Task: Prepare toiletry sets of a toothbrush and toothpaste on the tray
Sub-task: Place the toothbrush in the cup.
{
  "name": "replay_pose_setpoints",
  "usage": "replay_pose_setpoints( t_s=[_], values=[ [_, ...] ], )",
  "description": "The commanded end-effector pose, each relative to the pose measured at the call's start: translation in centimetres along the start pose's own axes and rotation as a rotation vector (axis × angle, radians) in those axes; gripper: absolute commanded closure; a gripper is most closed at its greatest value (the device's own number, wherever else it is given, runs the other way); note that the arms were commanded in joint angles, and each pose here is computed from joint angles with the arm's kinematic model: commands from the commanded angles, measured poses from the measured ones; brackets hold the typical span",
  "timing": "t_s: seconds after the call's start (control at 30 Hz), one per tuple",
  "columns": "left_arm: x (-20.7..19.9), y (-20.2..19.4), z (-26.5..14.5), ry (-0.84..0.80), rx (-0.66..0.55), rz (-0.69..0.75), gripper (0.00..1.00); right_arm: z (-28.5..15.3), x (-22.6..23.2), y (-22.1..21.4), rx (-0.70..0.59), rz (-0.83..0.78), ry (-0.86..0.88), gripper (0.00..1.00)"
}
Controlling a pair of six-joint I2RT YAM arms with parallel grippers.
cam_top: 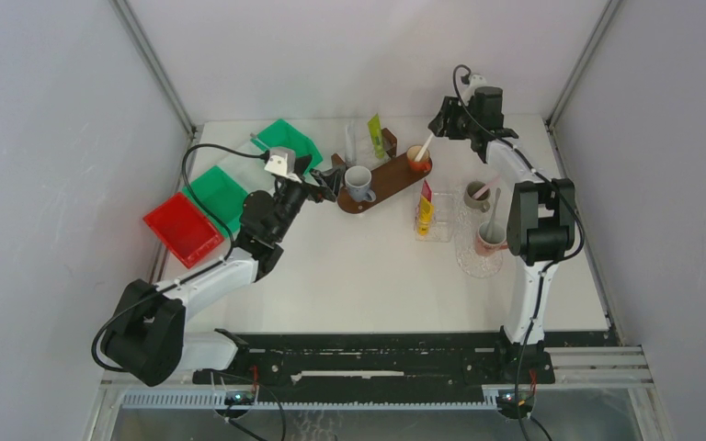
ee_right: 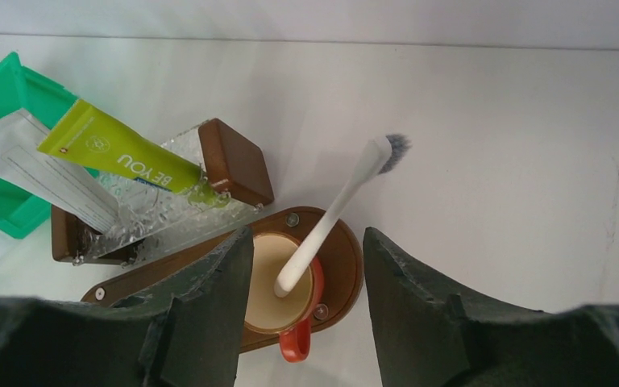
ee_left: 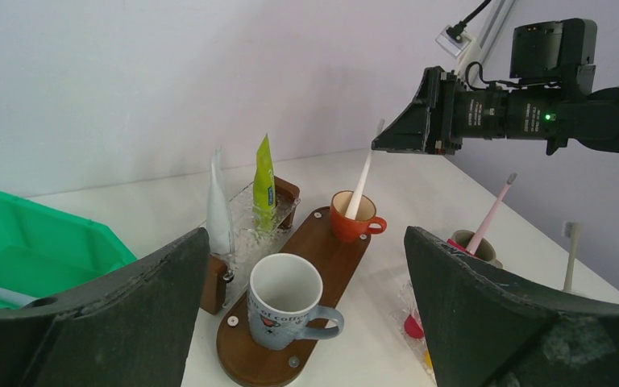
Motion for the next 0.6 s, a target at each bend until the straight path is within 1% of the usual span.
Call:
replay_pose_setpoints(
  t_s=[0.0,0.2,0.37,0.47,0.57],
  values=[
    [-0.7,1.9,-0.6,-0.029,-0.072,-0.009,0.06,-2.8,0.4,3.1,-0.075,-0.027,0.005,0.38],
    [-0.6,1.9,-0.7,-0.022,-0.075,-0.006,0.06,-5.5,1.0,4.0,-0.111,-0.052,0.016,0.33],
    [-0.4,1.9,-0.8,-0.014,-0.078,-0.005,0.06,-8.6,1.8,4.3,-0.135,-0.081,0.057,0.32],
    [-0.3,1.9,-0.8,-0.007,-0.08,-0.004,0.05,-11.5,3.1,4.8,-0.14,-0.135,0.137,0.32],
    [0.0,2.0,-0.8,0.004,-0.084,-0.005,0.04,-14.9,5.2,4.9,-0.121,-0.193,0.277,0.33]
  ],
)
Point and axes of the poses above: each gripper's point midway between its finger pads, its own z axis out along the fingers, its own x axis along the line the jaws close on, y = z × x, the point moved 4 cm from there along -z, back along the fingers, and after that the axes turned 11 degrees about -z, right-handed, at the moved point
